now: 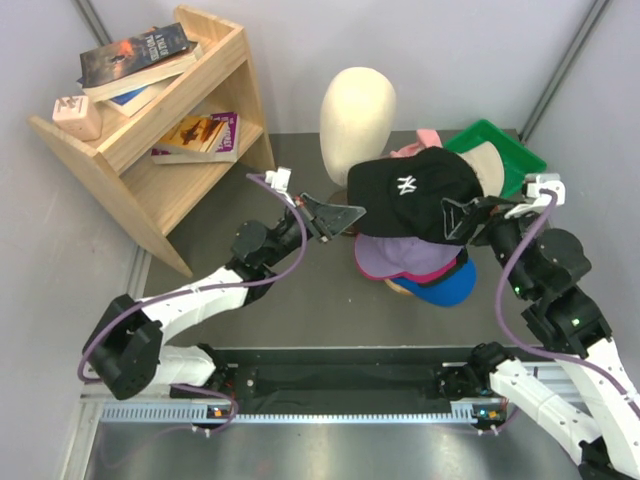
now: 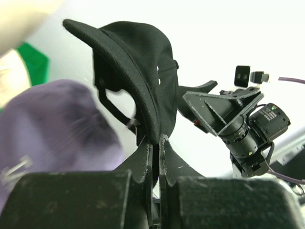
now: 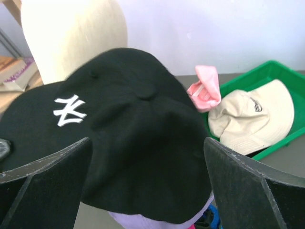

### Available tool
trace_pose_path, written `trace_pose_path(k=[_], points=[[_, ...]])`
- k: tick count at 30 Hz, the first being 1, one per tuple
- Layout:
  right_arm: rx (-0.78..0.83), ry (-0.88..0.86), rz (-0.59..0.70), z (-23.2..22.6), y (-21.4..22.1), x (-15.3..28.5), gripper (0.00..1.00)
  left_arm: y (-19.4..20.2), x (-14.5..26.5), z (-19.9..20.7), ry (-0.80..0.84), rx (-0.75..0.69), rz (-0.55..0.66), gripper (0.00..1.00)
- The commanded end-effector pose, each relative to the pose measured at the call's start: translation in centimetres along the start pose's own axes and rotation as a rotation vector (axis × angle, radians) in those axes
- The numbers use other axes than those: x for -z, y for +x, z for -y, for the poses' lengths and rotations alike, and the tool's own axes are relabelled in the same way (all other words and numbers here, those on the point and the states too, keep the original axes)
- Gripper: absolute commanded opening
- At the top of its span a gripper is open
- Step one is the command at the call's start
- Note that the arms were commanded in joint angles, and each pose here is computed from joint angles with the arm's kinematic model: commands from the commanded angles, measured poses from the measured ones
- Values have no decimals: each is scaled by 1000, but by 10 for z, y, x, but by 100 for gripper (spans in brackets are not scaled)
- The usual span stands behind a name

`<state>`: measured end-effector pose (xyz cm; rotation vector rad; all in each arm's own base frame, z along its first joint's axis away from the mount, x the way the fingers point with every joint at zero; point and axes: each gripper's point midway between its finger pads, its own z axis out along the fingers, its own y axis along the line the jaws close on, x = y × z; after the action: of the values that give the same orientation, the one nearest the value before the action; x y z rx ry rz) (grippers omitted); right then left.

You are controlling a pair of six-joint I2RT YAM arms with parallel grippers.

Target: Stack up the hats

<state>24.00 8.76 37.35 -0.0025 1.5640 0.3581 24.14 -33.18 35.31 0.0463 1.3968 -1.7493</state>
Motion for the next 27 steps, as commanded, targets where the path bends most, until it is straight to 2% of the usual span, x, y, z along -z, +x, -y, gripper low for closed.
trace_pose_path(k=[1,3,7,10,18,27], points=[[-10,5,136,0,-49,15,99,1,-26,36,145,-52,-15,0],[-10,0,142,0,-51,18,99,3,-36,42,176,-43,-23,0],[-5,6,137,2,-48,20,99,22,-52,22,199,44,-72,0],[1,14,128,5,-44,21,99,27,-50,14,194,62,-68,0],[0,23,142,8,-47,27,99,15,-17,-7,63,-13,28,0],[14,27,98,8,-32,18,99,23,20,-27,23,49,77,0]])
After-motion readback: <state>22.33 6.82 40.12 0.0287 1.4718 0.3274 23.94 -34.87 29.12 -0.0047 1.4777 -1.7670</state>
